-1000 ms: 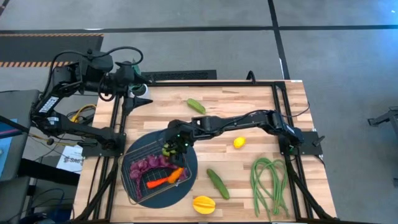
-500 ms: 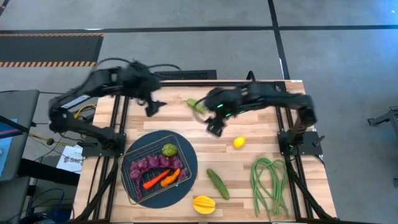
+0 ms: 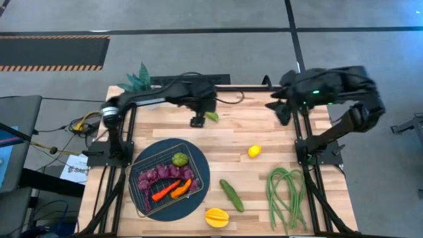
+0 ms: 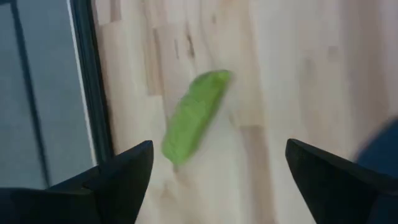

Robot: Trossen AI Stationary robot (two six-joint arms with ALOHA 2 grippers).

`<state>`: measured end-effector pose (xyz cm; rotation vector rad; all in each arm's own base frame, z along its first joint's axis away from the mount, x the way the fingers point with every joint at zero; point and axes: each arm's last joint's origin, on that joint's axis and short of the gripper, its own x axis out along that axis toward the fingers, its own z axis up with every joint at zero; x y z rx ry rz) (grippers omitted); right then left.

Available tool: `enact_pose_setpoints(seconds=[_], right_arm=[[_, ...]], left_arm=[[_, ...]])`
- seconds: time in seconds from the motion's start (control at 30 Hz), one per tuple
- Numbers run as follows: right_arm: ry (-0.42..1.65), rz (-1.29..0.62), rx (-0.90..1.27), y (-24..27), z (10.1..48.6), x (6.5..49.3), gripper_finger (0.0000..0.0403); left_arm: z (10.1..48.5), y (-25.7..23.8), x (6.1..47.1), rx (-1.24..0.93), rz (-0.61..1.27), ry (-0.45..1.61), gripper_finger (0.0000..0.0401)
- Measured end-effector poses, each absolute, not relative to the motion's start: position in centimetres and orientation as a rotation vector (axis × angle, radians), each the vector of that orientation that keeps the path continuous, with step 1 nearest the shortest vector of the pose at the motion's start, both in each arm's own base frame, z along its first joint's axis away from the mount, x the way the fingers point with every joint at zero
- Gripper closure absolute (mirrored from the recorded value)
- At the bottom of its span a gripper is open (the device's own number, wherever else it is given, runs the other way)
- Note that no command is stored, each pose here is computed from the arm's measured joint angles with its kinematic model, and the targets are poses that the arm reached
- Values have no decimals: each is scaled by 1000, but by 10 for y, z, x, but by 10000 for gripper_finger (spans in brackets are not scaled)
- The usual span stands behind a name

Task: Build produce basket
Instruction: Put the top green cucumber into the wire basket

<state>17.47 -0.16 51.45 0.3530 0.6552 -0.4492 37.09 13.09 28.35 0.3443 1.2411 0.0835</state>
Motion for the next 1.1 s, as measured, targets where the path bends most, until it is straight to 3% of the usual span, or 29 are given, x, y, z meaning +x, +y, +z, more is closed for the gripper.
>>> enact_pose_setpoints(seconds=[0.27,0.4,1.1], right_arm=[[617,-386,313,1,524,138,170],[610,-323,299,5,526,129,170],[636,-275,268,12,524,137,170]], left_arm=[[242,148,432,556,49,1375,97],[218,151,447,495,-70,1498,101],[195,196,441,278,-82,1555,101]])
